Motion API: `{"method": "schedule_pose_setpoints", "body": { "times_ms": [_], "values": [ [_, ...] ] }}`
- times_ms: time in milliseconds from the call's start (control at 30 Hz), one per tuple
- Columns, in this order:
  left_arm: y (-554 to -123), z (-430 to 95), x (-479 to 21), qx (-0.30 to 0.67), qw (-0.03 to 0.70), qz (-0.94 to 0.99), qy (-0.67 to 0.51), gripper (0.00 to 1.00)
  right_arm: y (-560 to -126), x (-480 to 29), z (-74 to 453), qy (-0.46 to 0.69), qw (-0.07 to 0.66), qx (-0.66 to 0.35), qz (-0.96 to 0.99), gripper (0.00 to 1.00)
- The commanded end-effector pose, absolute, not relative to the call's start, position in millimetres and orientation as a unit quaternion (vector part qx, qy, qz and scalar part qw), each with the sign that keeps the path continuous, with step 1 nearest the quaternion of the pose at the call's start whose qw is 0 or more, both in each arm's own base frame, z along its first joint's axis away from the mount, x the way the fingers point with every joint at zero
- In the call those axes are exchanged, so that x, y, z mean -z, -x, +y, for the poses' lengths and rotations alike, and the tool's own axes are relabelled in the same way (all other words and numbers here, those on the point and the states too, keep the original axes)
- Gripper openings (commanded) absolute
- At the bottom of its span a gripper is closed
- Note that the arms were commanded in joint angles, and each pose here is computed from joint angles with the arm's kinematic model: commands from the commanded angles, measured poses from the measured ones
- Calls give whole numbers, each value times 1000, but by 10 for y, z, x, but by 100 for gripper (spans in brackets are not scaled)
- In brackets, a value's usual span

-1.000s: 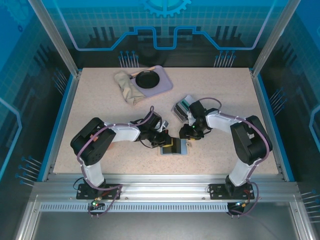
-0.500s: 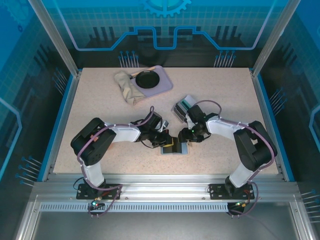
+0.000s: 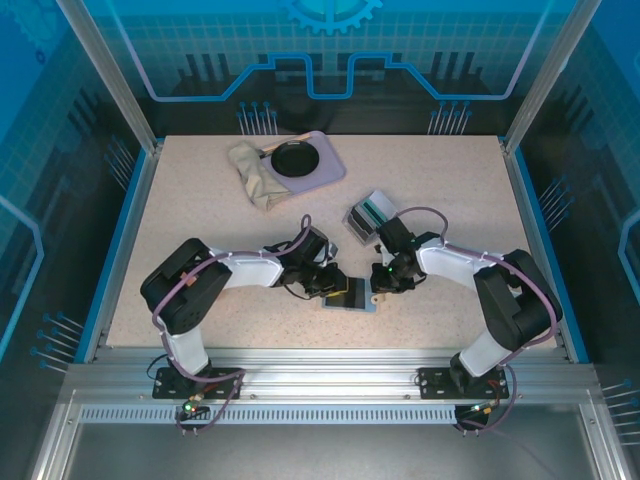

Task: Put the credit cards into the card holder
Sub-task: Insert the credit card into the card slot.

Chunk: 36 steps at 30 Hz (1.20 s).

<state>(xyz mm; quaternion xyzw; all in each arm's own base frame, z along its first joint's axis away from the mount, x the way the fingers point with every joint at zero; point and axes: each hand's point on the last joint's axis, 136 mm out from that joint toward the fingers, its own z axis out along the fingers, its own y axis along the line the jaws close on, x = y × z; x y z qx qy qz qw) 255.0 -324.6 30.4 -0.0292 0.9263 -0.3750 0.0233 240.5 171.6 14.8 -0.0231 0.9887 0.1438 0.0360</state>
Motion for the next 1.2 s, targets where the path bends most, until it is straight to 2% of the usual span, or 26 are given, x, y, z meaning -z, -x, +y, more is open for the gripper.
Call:
{"method": "schedule_pose_setpoints", "body": {
  "times_ms": [0,200,600,867,1100,1167],
  "values": [
    [-2538,-3245,-424,367,41,929,10,7,-2169,-24,1676,17,-7,-136,991,15],
    [-2531,-3393,-433,368,32,929,-14,4,-2191,6,1774,11,-8,-163,986,12],
    [-2511,-3495,-384,361,19,932,-22,7,-2259,-16,1863,6,-3,-193,981,13],
    [-2559,-3271,-548,320,63,945,-3,32,-2363,-271,1758,4,34,-190,981,25],
    [-2625,-3066,-784,299,120,947,13,47,-2539,-570,1561,0,86,-185,979,35],
    [-2659,-2995,-835,288,137,948,20,48,-2608,-673,1513,1,105,-179,978,36]
  ]
}}
